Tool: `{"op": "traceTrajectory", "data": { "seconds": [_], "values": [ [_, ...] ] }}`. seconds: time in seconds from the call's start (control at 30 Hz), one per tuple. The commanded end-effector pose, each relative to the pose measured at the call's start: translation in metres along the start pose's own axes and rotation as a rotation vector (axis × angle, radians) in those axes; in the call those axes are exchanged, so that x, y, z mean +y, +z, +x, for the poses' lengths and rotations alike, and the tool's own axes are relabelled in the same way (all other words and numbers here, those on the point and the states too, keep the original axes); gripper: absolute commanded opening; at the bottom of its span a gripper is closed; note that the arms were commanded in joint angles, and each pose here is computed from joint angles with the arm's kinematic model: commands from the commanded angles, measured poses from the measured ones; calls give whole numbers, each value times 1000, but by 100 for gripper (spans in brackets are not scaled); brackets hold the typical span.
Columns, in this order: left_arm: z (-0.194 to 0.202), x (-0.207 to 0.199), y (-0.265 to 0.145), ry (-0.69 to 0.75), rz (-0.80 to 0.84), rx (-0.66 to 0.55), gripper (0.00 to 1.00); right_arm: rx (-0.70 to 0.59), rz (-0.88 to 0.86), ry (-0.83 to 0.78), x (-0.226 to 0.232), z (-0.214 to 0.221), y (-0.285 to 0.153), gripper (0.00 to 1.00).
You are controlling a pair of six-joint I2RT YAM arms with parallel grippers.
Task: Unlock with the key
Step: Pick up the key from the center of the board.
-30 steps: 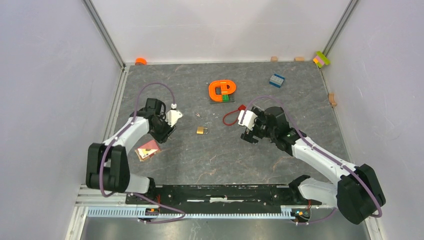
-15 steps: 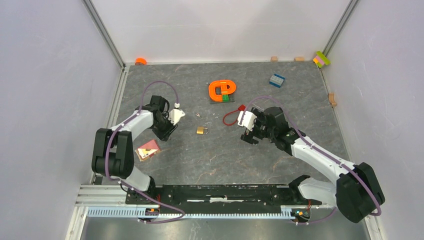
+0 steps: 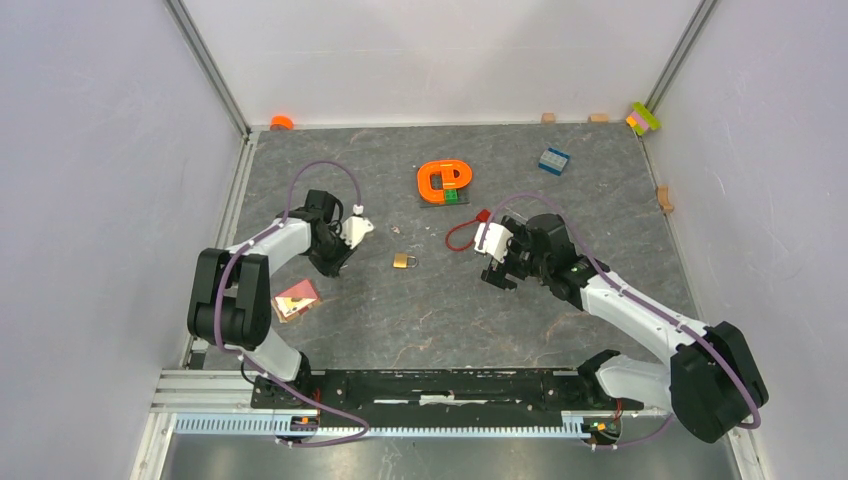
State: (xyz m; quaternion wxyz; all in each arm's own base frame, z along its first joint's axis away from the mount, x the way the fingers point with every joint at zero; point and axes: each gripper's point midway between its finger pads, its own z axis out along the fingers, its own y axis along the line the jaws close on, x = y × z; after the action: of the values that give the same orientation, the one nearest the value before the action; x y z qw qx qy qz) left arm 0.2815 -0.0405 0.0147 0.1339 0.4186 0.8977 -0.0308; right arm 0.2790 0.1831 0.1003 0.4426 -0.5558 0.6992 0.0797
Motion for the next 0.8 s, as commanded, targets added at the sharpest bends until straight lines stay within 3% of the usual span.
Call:
{"op": "traceTrajectory", "data": {
  "seconds": [0.0, 0.17, 0.6, 0.67, 0.77],
  "values": [
    [-17, 13, 0, 13, -55, -65, 18, -12, -6, -14, 0, -2, 2, 98],
    [-24, 14, -4, -5, -68, -100, 2, -9, -9, -15, 1, -2, 2, 98],
    [-36, -8, -35, -36, -31, -225, 2, -6, -16, -16, 2, -1, 4, 98],
    [-36, -6, -36, -36, -41, -226, 11, -5, -18, -17, 2, 0, 4, 98],
    [-37, -1, -34, -26, -52, -213, 44, -3, -20, -15, 2, 0, 4, 98]
  ]
}}
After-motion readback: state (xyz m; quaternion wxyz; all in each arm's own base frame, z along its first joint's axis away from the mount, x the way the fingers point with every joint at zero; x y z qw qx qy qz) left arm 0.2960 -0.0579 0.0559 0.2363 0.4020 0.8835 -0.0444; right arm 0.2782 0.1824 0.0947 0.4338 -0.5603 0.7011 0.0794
